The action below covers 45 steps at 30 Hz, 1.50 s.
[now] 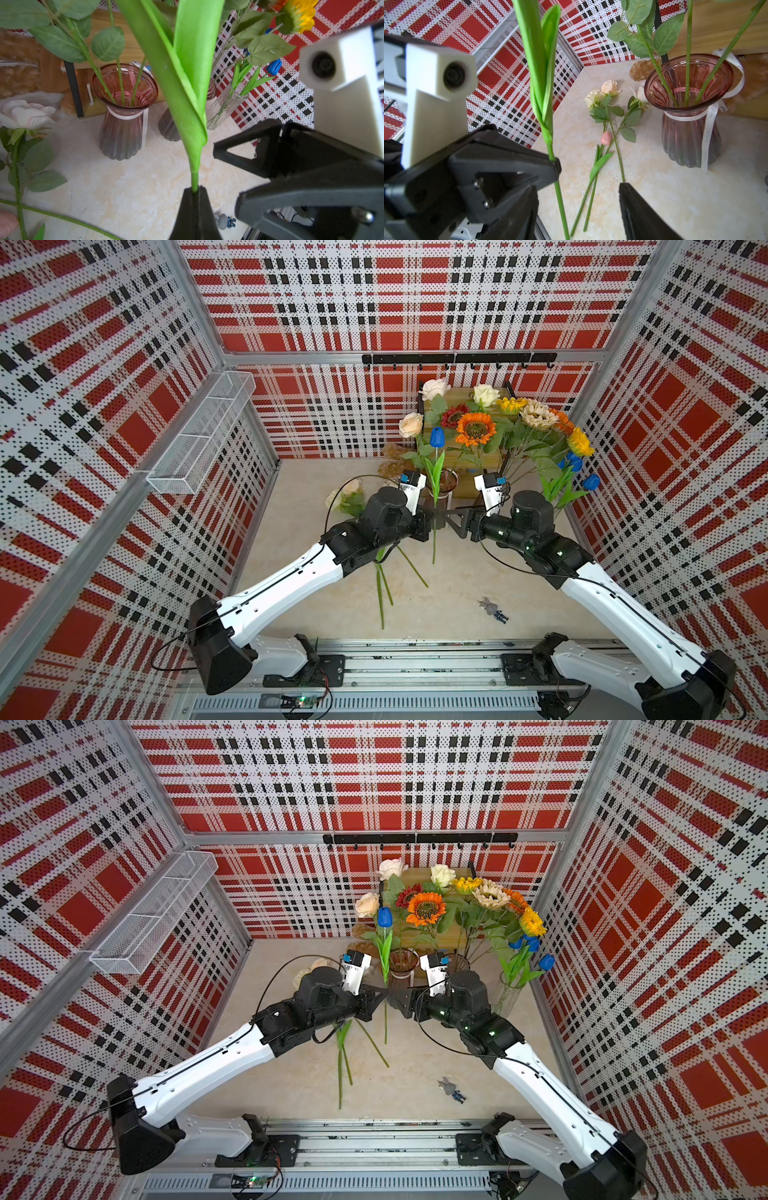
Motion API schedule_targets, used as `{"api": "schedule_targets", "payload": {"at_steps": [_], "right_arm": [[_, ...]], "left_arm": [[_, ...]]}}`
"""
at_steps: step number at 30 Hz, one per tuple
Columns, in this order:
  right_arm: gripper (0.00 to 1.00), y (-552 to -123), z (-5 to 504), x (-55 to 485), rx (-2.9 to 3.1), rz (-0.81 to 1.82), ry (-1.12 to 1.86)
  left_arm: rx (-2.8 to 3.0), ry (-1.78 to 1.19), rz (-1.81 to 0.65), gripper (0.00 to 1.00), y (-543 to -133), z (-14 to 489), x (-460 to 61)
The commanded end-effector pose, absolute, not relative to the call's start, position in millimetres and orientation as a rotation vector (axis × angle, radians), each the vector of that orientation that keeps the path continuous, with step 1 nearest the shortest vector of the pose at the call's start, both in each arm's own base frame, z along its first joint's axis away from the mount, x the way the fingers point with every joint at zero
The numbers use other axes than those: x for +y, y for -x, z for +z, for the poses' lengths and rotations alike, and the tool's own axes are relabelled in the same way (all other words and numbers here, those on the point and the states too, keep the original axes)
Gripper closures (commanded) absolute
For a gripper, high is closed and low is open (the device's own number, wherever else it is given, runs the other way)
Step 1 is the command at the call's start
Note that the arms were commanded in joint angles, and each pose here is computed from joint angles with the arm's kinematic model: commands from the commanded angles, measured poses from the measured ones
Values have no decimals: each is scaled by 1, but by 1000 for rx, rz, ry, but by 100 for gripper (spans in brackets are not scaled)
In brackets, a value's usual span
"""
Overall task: Arrange the flowers in different vases according to their variety
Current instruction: Pick up the flower at the center of the board.
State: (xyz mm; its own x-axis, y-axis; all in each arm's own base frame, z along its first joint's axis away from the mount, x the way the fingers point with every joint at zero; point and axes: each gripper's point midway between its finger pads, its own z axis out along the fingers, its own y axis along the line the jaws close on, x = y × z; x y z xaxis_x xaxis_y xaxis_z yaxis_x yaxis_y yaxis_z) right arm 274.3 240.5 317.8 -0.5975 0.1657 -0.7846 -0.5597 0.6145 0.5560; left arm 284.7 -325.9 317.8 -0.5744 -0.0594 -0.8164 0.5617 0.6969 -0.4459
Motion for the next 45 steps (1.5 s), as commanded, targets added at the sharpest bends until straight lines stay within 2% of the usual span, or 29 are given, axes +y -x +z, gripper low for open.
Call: {"api": "schedule_targets", "payload": {"at_steps": [1,10,17,20,24,29,33,35,37,40,45], "right_arm": [[36,-266,327,245,1934,1079,339],[41,-263,320,267,1953,1113,395],[50,-269,318,273,1954,1101,408],[56,-272,325,273,1943,1094,402],[71,-273,329,277,1926,1116,418],[78,-274,325,283,1933,1129,428],[97,-273,330,283,1921,1139,424],[100,-273,333,283,1915,1141,417],[100,-273,337,281,1909,1134,406],[100,-279,339,271,1919,1065,366],[100,-291,340,238,1951,847,319]], "left_arm": [[1918,-362,-965,100,-287,356,-325],[1915,-377,-979,100,-281,355,-332],[1902,-385,-1000,100,-274,360,-333],[1912,-388,-1000,100,-273,356,-334],[1917,-392,-1000,100,-272,353,-335],[1909,-388,-1002,100,-271,357,-333],[1909,-387,-1002,100,-271,357,-334],[1913,-372,-995,70,-274,357,-332],[1933,-331,-960,55,-279,354,-325],[1979,-253,-873,47,-291,347,-301],[2110,-43,-705,41,-303,316,-226]]}}
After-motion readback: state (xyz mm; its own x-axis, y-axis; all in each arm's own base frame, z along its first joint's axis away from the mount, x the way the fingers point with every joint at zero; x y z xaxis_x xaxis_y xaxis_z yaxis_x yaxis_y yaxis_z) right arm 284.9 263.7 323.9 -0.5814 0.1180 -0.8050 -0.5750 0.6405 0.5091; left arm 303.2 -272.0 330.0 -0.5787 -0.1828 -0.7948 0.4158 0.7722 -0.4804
